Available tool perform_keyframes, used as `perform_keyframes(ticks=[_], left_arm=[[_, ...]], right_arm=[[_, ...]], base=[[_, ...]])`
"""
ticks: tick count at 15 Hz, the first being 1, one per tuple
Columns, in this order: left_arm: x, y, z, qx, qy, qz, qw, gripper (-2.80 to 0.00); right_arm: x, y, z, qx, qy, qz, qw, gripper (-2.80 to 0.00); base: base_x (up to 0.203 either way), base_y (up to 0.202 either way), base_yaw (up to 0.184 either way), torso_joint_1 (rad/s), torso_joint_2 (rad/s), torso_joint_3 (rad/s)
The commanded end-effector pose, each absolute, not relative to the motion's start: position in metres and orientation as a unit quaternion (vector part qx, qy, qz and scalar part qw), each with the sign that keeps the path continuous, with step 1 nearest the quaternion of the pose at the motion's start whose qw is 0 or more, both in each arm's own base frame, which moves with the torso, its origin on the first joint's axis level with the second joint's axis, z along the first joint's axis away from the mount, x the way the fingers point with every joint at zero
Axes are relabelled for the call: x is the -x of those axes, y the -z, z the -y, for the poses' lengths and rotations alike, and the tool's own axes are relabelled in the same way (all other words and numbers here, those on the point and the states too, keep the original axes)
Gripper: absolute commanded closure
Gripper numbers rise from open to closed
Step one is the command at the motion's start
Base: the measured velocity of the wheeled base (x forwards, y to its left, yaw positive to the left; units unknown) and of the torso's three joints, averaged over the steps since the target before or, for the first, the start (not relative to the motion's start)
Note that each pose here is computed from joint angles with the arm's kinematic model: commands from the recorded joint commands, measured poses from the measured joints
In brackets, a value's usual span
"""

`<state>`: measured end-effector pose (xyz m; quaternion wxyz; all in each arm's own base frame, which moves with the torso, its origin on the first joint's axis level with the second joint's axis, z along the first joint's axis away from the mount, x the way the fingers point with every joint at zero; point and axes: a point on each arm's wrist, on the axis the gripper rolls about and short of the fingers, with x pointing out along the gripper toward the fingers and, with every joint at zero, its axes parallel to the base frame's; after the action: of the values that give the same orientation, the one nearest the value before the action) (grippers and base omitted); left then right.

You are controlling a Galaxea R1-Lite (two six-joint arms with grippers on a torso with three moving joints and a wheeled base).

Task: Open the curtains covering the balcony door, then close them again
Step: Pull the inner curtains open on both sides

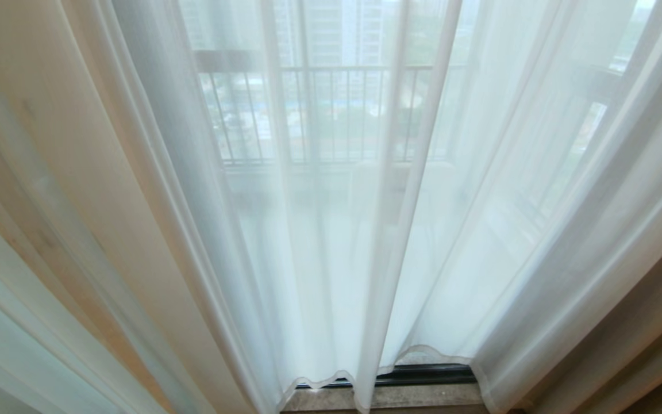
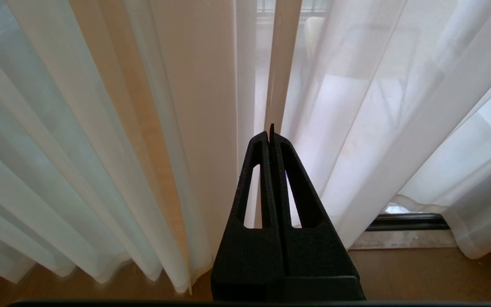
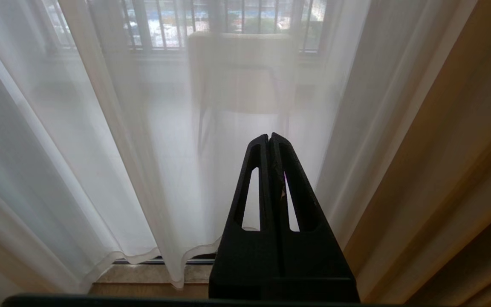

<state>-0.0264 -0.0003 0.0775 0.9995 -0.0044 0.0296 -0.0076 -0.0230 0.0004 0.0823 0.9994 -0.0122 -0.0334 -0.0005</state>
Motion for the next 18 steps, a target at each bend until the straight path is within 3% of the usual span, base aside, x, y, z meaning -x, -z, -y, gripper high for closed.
perform_keyframes(ticks=[1, 11, 18], left_arm=[[0.027, -0.078, 0.000, 0.005, 0.009, -0.030, 1.000, 0.00], [0.027, -0.080, 0.000, -0.017, 0.008, -0.025, 1.000, 0.00], [0.031, -0.138, 0.000, -0.018, -0.007, -0.026, 0.999, 0.00]], right_arm=[[0.023, -0.082, 0.000, 0.013, 0.000, 0.034, 0.999, 0.00], [0.023, -0.082, 0.000, 0.013, 0.000, 0.034, 0.999, 0.00], [0.023, -0.082, 0.000, 0.013, 0.000, 0.034, 0.999, 0.00]], base=[[0.000, 0.000, 0.000, 0.000, 0.00, 0.000], [0.000, 0.000, 0.000, 0.000, 0.00, 0.000], [0.000, 0.000, 0.000, 0.000, 0.00, 0.000]])
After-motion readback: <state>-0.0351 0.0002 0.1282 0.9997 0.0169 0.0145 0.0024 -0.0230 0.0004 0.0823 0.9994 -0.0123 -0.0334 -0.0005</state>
